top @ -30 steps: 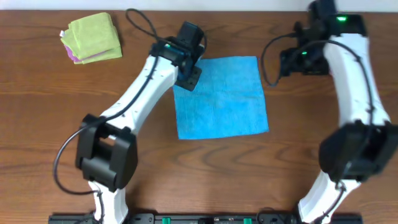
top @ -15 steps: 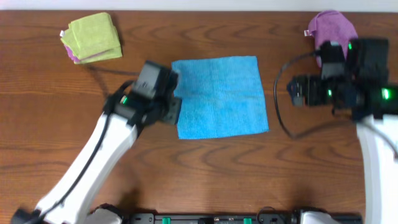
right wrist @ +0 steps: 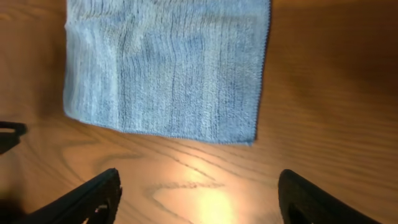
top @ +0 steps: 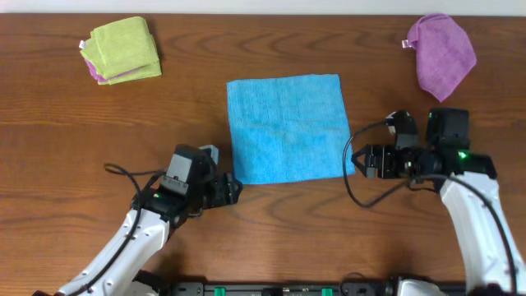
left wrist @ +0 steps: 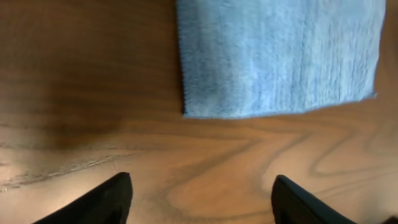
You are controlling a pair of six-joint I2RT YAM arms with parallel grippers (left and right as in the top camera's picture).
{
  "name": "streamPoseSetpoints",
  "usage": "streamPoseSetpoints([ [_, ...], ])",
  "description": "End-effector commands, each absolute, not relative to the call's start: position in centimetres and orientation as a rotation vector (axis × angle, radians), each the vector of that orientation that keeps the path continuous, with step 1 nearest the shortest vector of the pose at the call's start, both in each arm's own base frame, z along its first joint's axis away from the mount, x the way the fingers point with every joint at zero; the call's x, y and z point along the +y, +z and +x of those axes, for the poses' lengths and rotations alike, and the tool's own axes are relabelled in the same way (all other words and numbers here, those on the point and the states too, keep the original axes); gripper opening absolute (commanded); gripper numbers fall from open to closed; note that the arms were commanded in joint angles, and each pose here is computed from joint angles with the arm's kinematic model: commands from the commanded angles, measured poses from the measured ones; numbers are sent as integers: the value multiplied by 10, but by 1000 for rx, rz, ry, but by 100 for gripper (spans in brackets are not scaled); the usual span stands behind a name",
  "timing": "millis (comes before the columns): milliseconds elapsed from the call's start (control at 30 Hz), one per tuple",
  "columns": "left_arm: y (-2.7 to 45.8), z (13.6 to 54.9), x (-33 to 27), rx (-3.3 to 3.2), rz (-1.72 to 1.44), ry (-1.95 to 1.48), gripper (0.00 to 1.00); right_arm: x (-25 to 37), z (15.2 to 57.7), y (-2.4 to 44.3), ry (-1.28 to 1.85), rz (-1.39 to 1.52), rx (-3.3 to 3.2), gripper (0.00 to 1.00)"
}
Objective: Fold the cloth
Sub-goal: 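Release the blue cloth and move both grippers to its bottom corners, then position both grippers at the blue cloth's bottom corners and grasp them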
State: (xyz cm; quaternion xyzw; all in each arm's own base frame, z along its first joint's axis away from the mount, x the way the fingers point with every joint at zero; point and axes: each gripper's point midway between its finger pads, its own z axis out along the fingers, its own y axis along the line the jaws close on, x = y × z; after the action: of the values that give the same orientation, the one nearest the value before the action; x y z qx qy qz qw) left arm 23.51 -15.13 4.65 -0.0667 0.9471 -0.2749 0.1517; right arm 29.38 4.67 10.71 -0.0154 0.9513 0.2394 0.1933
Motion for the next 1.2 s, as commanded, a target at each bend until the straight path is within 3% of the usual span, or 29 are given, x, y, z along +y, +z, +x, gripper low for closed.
streamPoseSetpoints([
  [0, 45, 236, -148, 2717, -295, -868, 75, 61, 298, 98, 882, -27, 2651, 77],
  [200, 30, 251, -141, 2715, -357, -877, 80, 63, 301, 55, 959, 31, 2750, 75],
  [667, -7, 270, -166, 2716, -379, -1063, 79, 43, 301, 35, 876, 102, 2808, 75],
  [1167, -19, 248, -173, 2812, -384, -1157, 77, 48, 299, -8, 1016, 172, 2857, 68],
])
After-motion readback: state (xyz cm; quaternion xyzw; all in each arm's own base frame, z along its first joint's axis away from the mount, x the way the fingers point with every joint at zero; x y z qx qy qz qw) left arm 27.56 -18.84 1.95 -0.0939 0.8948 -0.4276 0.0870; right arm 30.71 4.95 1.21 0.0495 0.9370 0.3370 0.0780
